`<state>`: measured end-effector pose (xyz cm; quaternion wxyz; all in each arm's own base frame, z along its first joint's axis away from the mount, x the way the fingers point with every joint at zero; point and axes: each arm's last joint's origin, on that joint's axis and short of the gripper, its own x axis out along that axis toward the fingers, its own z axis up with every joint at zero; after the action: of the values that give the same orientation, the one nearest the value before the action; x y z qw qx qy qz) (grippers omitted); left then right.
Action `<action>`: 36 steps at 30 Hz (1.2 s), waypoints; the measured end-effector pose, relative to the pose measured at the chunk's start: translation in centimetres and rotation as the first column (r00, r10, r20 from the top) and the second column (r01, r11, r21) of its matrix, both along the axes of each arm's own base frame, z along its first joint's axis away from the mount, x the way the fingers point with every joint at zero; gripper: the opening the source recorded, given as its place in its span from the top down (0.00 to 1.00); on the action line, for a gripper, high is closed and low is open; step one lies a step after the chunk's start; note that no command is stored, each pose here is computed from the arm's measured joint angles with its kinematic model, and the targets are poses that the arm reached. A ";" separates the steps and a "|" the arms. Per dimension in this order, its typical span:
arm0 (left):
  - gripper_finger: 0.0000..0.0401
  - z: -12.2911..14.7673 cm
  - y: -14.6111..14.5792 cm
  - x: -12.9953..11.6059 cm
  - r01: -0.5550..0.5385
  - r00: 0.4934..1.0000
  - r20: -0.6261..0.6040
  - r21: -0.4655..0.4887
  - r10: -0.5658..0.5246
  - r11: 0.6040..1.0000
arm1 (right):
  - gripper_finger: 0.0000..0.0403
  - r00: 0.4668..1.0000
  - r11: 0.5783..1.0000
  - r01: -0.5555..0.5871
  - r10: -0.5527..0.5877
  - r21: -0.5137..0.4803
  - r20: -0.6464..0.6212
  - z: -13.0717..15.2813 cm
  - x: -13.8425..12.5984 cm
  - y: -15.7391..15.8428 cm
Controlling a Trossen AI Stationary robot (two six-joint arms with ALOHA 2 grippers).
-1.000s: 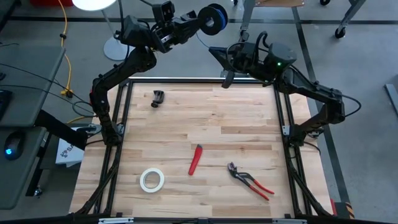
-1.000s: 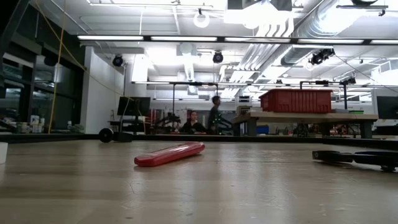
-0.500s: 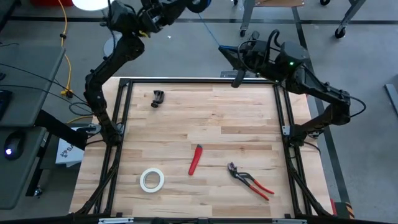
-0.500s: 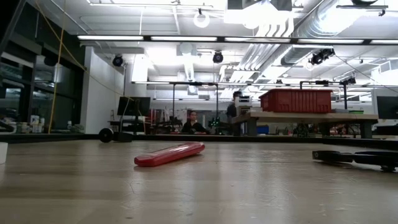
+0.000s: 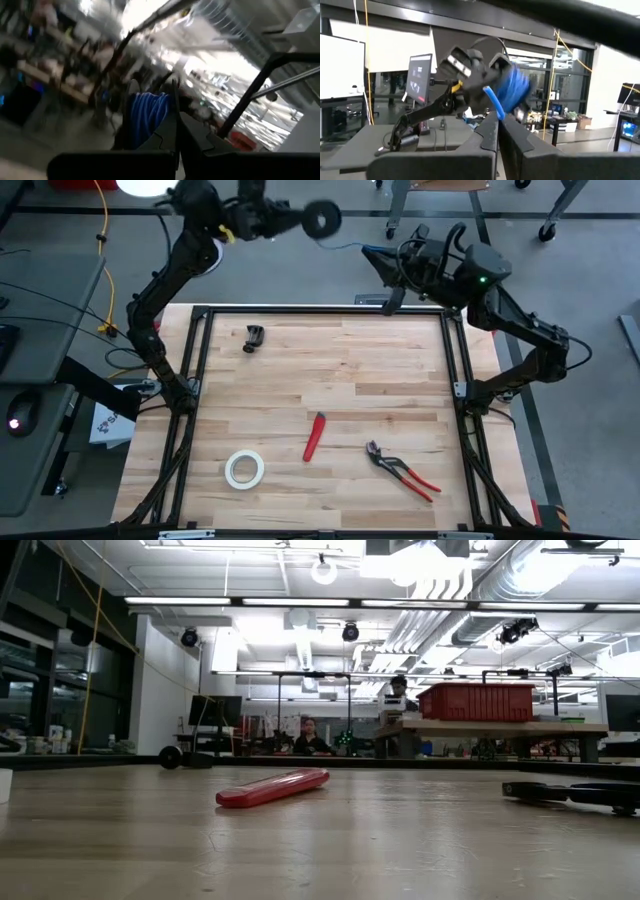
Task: Coil cords
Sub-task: Coil the blue wire cable onto the black spool
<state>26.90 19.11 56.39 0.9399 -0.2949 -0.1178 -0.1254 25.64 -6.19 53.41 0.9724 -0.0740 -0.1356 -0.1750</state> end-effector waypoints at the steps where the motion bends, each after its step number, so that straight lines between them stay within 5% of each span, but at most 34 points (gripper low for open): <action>1: 1.00 -0.3 0.0 0.2 0.010 0.999 -0.032 -0.020 -0.011 1.000 | 1.00 1.000 1.000 0.000 0.000 -0.003 0.008 0.1 0.0 0.0; 15: 1.00 -1.7 -1.2 1.3 0.144 0.974 -0.165 -0.093 -0.158 0.985 | 1.00 0.997 0.998 0.036 -0.033 -0.043 0.065 2.4 -1.8 -0.5; 36: 1.00 -0.9 -3.9 2.5 0.292 0.946 -0.119 -0.095 -0.302 0.952 | 1.00 0.999 1.000 -0.009 0.010 -0.027 0.034 1.9 -1.0 -0.7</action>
<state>29.45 15.19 55.46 0.9041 -0.3525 -0.0143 -0.2413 24.63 -6.84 55.30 0.9697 -0.0834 -0.1549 -0.1696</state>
